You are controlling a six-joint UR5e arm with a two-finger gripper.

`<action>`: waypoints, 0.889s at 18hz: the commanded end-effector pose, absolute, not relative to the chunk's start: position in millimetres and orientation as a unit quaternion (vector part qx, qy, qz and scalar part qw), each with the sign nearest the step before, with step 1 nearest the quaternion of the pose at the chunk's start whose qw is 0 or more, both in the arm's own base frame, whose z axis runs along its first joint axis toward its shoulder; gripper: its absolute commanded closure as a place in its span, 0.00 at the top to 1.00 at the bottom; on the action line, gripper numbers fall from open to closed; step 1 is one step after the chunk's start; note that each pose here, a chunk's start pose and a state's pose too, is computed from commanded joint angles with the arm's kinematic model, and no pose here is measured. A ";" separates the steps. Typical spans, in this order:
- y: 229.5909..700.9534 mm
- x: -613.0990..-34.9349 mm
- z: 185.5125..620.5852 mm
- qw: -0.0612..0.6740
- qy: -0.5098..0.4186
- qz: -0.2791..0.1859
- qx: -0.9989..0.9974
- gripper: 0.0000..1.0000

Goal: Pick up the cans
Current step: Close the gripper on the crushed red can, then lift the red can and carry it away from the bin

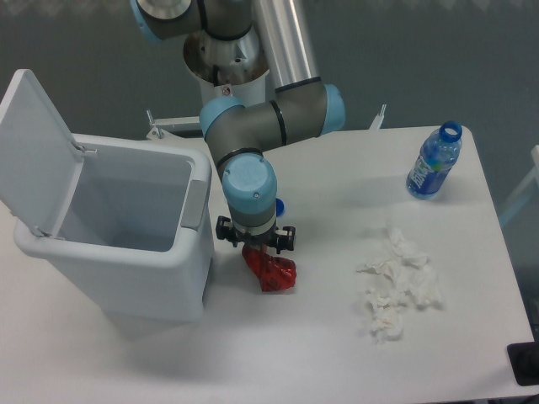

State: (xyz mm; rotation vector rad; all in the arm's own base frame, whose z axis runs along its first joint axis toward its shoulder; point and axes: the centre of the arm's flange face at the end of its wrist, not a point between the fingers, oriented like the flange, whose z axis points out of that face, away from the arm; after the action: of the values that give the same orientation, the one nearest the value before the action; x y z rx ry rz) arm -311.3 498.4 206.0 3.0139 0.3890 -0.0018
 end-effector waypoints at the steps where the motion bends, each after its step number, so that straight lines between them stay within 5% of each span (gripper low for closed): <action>1: 498.5 -311.2 205.9 0.051 0.127 0.000 0.991 0.91; 8: 497.7 -311.9 201.8 0.054 0.127 0.002 0.990 0.84; 10: 497.8 -310.7 201.2 0.055 0.127 0.002 0.990 0.71; 16: 497.4 -310.3 200.6 0.056 0.126 0.003 0.990 0.62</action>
State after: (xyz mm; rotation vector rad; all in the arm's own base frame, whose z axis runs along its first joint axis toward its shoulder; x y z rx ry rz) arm -310.3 497.4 200.6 3.0060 0.3827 0.0082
